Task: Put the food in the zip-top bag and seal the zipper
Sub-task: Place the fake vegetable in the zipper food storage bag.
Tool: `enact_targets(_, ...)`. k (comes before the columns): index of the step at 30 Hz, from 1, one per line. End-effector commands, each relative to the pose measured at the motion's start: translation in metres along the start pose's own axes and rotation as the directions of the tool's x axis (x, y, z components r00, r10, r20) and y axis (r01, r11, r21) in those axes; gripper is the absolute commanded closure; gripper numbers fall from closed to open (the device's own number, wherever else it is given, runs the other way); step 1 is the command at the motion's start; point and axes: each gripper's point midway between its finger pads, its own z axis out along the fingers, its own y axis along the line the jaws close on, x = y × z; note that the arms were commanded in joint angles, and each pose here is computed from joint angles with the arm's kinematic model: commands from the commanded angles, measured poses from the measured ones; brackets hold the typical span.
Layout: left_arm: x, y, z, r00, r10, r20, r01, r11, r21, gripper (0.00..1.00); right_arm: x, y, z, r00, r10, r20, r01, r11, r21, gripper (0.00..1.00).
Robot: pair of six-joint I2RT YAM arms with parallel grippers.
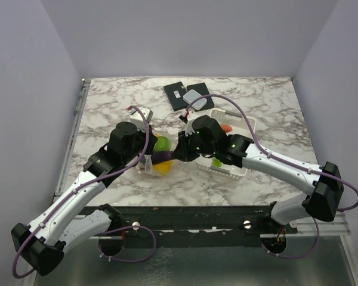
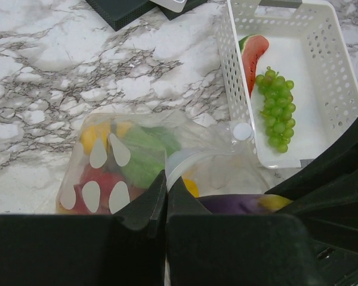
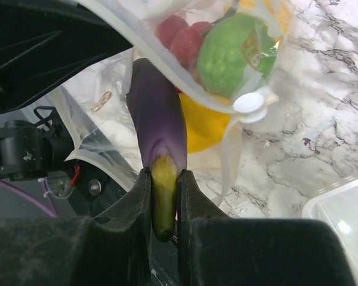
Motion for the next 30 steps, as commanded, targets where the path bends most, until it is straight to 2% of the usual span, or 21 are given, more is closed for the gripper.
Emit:
enact_targets(1,-0.003,-0.004,0.001,1.000,0.005,0.016,-0.006,1.000,0.022,1.00,0.003,0.027,-0.006,0.998,-0.057,-0.042,0.051,0.991,-0.123,0.99)
enact_targets(15,0.000,-0.004,0.005,1.000,0.004,-0.002,-0.004,1.000,0.020,1.00,0.040,0.039,0.024,0.985,-0.072,-0.160,0.055,0.993,-0.109,0.99)
enact_targets(20,0.000,-0.004,0.004,1.000,0.003,-0.001,-0.003,1.000,0.020,1.00,0.051,0.038,0.041,0.983,-0.056,-0.176,0.045,0.997,-0.064,0.99)
enact_targets(30,0.000,-0.004,0.004,1.000,0.001,0.000,-0.001,1.000,0.020,1.00,0.079,0.040,0.070,0.978,-0.030,-0.208,0.016,0.998,-0.065,0.99)
